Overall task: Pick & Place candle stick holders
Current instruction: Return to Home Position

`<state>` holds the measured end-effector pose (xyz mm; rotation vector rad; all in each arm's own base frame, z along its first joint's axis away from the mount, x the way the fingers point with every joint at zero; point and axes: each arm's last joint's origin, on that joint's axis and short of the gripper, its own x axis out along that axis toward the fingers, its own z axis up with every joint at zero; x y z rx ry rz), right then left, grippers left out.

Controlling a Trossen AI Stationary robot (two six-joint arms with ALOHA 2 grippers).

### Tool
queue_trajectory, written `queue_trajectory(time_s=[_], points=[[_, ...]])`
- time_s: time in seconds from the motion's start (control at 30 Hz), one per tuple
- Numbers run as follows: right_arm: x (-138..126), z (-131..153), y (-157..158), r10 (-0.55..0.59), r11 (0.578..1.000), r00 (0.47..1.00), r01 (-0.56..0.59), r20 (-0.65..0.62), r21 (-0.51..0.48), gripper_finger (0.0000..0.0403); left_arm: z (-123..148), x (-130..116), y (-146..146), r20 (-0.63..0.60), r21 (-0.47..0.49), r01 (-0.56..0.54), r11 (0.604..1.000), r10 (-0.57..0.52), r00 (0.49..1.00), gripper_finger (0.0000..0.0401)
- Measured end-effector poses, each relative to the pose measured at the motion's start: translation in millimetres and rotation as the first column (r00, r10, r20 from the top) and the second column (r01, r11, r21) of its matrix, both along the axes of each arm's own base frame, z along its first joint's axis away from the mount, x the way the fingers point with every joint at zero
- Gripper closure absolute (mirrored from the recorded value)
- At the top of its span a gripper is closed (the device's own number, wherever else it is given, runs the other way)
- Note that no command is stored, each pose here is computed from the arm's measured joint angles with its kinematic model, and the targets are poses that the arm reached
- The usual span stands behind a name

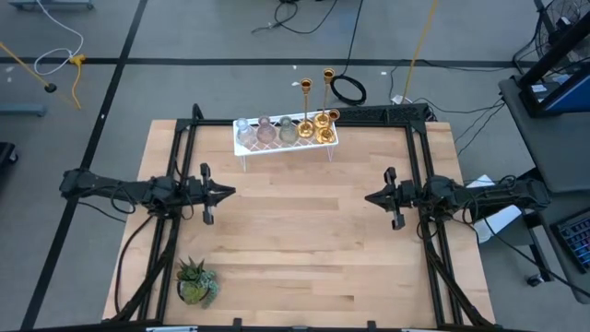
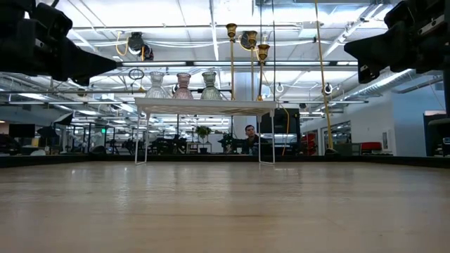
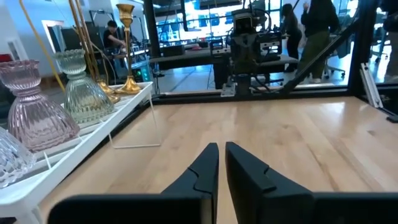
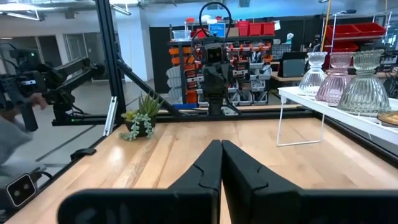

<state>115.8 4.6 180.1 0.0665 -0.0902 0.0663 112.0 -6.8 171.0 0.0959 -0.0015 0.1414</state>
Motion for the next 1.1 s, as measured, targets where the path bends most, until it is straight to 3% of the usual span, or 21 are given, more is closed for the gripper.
queue_trajectory(time_s=[0.2, 0.43, 1.1], points=[[0, -5, 0, -0.009, 0.999, 0.999, 0.007, -0.04, -0.044, 0.0403, 0, 0, 0, 0.0, 0.0, 0.0, 1.0, 0.0, 1.0, 0.0364], [0, -15, 0, 0.0, 0.999, 0.989, 0.007, -0.147, 0.048, 0.0403, 0, 0, 0, 0.001, 0.001, 0.0, 1.0, 0.0, 1.0, 0.0364], [0, -15, 0, 0.0, 0.999, 0.989, 0.007, -0.149, 0.044, 0.0403, 0, -1, -9, 0.0, 0.002, 0.079, 0.997, -0.079, 0.997, 0.0364]])
